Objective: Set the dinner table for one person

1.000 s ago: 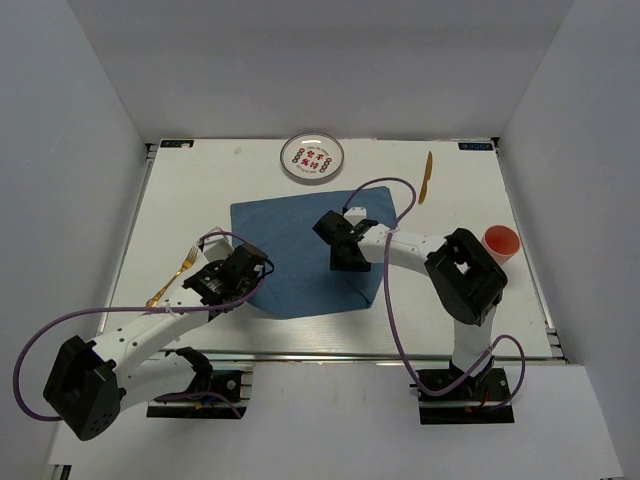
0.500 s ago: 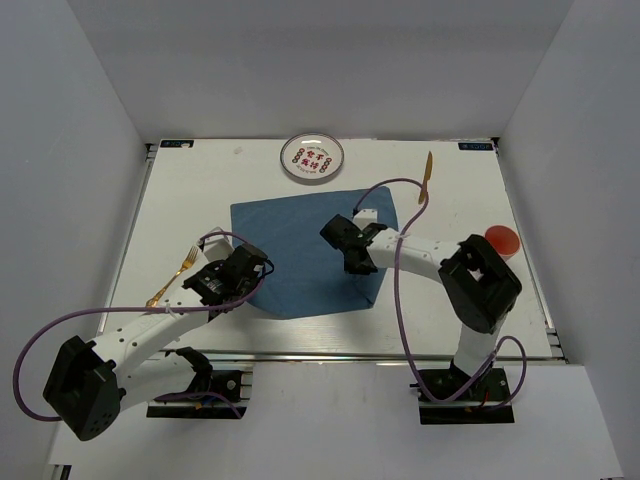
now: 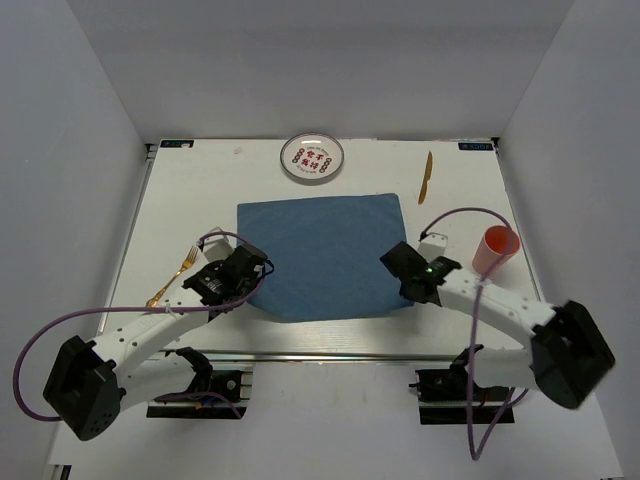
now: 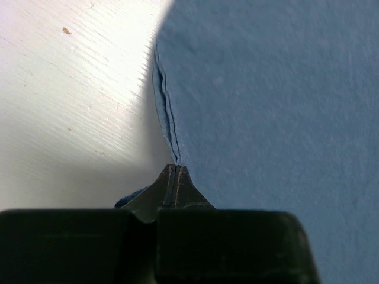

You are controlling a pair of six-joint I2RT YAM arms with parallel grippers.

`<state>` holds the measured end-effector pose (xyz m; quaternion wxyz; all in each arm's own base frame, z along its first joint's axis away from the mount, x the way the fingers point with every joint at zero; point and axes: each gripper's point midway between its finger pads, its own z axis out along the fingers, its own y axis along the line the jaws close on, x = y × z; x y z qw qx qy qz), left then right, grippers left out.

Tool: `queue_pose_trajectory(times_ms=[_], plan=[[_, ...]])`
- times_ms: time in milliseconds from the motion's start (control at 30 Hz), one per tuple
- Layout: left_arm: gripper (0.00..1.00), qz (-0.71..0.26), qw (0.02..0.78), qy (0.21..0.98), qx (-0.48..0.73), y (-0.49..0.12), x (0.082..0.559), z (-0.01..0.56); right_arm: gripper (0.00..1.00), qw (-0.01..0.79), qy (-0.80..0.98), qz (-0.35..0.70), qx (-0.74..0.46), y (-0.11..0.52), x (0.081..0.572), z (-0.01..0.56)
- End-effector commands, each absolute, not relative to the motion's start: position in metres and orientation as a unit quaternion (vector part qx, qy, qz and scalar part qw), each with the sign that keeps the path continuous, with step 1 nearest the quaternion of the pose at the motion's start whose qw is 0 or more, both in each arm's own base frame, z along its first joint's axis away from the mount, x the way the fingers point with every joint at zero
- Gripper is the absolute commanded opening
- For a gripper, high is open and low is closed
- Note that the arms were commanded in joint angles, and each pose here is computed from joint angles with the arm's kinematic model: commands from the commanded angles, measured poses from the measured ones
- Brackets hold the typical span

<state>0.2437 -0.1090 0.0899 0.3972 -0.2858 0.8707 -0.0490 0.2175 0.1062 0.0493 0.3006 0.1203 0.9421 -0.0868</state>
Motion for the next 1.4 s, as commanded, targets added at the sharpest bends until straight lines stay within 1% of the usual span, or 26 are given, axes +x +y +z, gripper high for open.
queue_pose_trajectory(times_ms=[0,67,100,133,167,200,233,267,333,367,400,433,467,567,667,700,733,800,833,900,933,967,1067,1167,1367], plan=[[0.0,-0.044,0.419,0.858,-0.293,-0.107,0.255,0.103,0.0,0.344,0.924,-0.053,0.158,0.093,0.211,0.072],[0.0,-0.036,0.419,0.859,-0.292,-0.108,0.258,0.102,0.0,0.352,0.923,-0.034,0.152,0.093,0.208,0.079],[0.0,-0.037,0.42,0.858,-0.292,-0.11,0.261,0.105,0.09,0.362,0.92,-0.022,0.152,0.093,0.208,0.085],[0.0,-0.038,0.421,0.858,-0.291,-0.112,0.263,0.107,0.59,0.363,0.919,-0.023,0.149,0.091,0.206,0.086],[0.02,-0.031,0.416,0.862,-0.288,-0.112,0.263,0.105,0.78,0.368,0.917,-0.02,0.153,0.089,0.205,0.09],[0.06,-0.036,0.419,0.86,-0.288,-0.115,0.267,0.113,0.89,0.369,0.916,-0.023,0.154,0.087,0.205,0.09],[0.11,-0.036,0.42,0.86,-0.288,-0.116,0.268,0.115,0.89,0.372,0.915,-0.026,0.153,0.086,0.205,0.091],[0.3,-0.03,0.417,0.862,-0.285,-0.114,0.266,0.116,0.89,0.372,0.916,-0.029,0.145,0.086,0.206,0.091],[0.43,-0.032,0.425,0.858,-0.287,-0.113,0.269,0.128,0.89,0.37,0.918,-0.033,0.141,0.088,0.209,0.094],[0.57,-0.024,0.425,0.859,-0.286,-0.11,0.266,0.13,0.89,0.364,0.921,-0.038,0.137,0.09,0.209,0.091],[0.64,-0.021,0.433,0.854,-0.289,-0.105,0.266,0.139,0.89,0.363,0.923,-0.023,0.125,0.101,0.215,0.091],[0.68,-0.025,0.44,0.849,-0.292,-0.105,0.267,0.145,0.89,0.364,0.925,-0.028,0.111,0.1,0.215,0.092],[0.75,-0.024,0.444,0.848,-0.289,-0.104,0.268,0.149,0.89,0.357,0.929,0.0,0.094,0.117,0.222,0.088],[0.79,-0.041,0.459,0.842,-0.281,-0.112,0.277,0.161,0.89,0.346,0.937,0.032,0.036,0.151,0.238,0.086],[0.8,-0.06,0.444,0.86,-0.244,-0.136,0.29,0.151,0.89,0.351,0.934,0.06,-0.004,0.182,0.262,0.088],[0.81,-0.066,0.42,0.876,-0.228,-0.149,0.292,0.134,0.89,0.351,0.934,0.06,-0.019,0.187,0.267,0.086],[0.81,-0.079,0.42,0.876,-0.224,-0.159,0.299,0.131,0.89,0.344,0.937,0.053,-0.021,0.195,0.28,0.084],[0.81,-0.081,0.404,0.887,-0.208,-0.171,0.305,0.115,0.89,0.327,0.944,0.034,-0.022,0.199,0.29,0.077],[0.81,-0.06,0.378,0.903,-0.198,-0.175,0.306,0.09,0.89,0.32,0.947,0.025,-0.02,0.206,0.302,0.072],[0.82,-0.045,0.36,0.91,-0.202,-0.18,0.32,0.08,0.89,0.301,0.953,0.012,-0.015,0.206,0.311,0.062],[0.82,-0.03,0.337,0.921,-0.195,-0.183,0.319,0.068,0.89,0.278,0.96,0.001,-0.015,0.207,0.312,0.046],[0.82,-0.014,0.319,0.928,-0.193,-0.188,0.329,0.053,0.89,0.274,0.962,-0.004,-0.005,0.208,0.319,0.049],[0.82,0.019,0.277,0.942,-0.19,-0.189,0.336,0.024,0.89,0.255,0.967,-0.006,0.004,0.21,0.321,0.032],[0.83,0.038,0.263,0.944,-0.195,-0.182,0.341,0.01,0.89,0.245,0.969,0.007,0.012,0.211,0.325,0.02],[0.83,0.054,0.267,0.937,-0.219,-0.164,0.354,0.01,0.89,0.217,0.976,-0.019,0.004,0.209,0.337,-0.003]])
